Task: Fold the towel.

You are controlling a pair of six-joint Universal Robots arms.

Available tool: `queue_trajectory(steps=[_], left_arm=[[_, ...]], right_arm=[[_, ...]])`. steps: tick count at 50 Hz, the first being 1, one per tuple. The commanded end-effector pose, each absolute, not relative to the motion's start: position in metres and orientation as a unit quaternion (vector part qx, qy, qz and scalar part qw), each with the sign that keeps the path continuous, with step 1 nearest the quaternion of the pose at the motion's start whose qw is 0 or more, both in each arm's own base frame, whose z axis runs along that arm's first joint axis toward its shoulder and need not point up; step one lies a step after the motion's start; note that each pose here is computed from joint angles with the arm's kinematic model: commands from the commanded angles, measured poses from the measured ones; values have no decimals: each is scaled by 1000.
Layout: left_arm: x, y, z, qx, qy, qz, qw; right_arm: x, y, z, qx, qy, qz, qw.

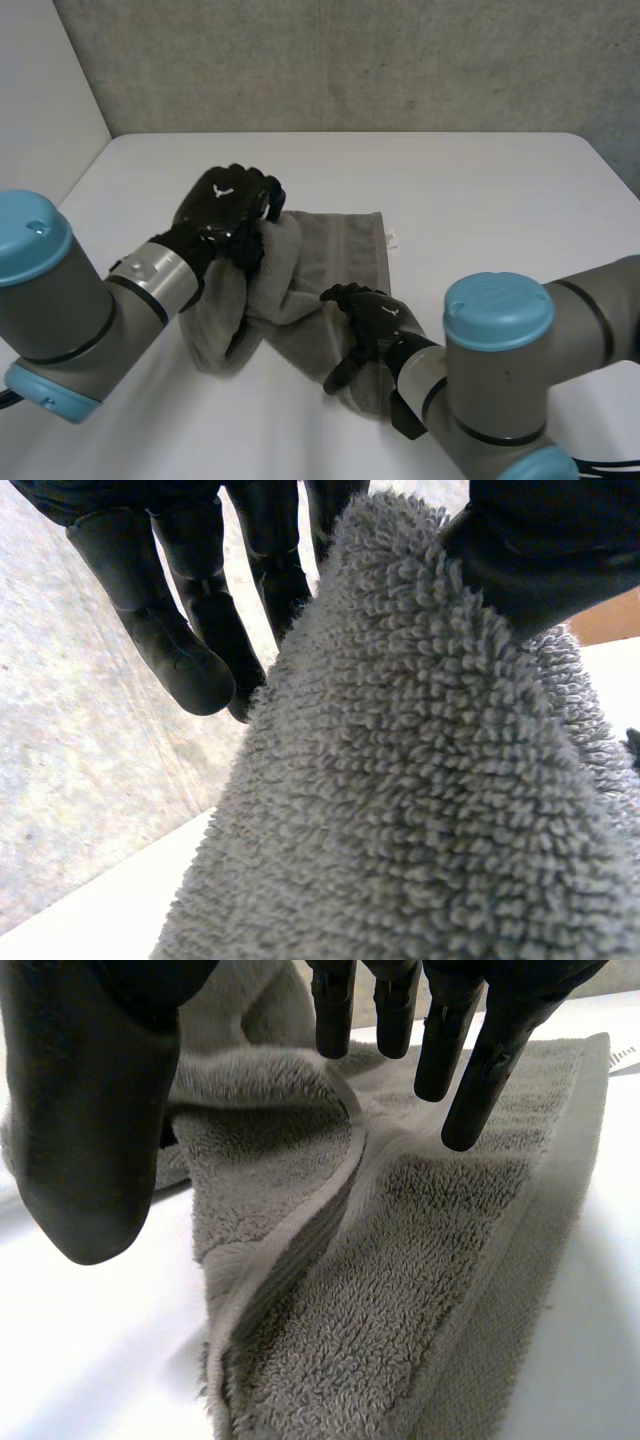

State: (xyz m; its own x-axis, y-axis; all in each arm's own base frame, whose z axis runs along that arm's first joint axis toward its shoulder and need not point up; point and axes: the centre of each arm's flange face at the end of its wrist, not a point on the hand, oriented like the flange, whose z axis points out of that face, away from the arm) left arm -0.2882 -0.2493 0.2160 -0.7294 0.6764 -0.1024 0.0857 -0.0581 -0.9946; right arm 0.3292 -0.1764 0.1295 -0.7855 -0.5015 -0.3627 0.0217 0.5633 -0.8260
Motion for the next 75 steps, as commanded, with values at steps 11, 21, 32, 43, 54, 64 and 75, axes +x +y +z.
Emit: queue_trajectory(steps=[11,21,32,43,54,64,75], left_arm=[[-269,-255,253,-238,-633,697,239],[-268,-253,250,-237,-636,694,240],[-262,-254,263,-229,-623,710,234],[-263,-262,266,-226,-611,722,233],[-269,-312,313,-173,-553,791,195],[-266,-317,352,-83,-526,821,207],[-264,-277,230,-157,-667,699,206]], right_arm=[[351,-194,122,-138,826,-475,270],[358,-200,114,-140,826,-472,273],[367,-206,110,-142,823,-472,284],[377,-208,133,-177,796,-478,327],[340,-315,280,-189,635,-736,138],[341,-309,360,-202,444,-872,46],[343,-266,252,-400,523,-752,4]])
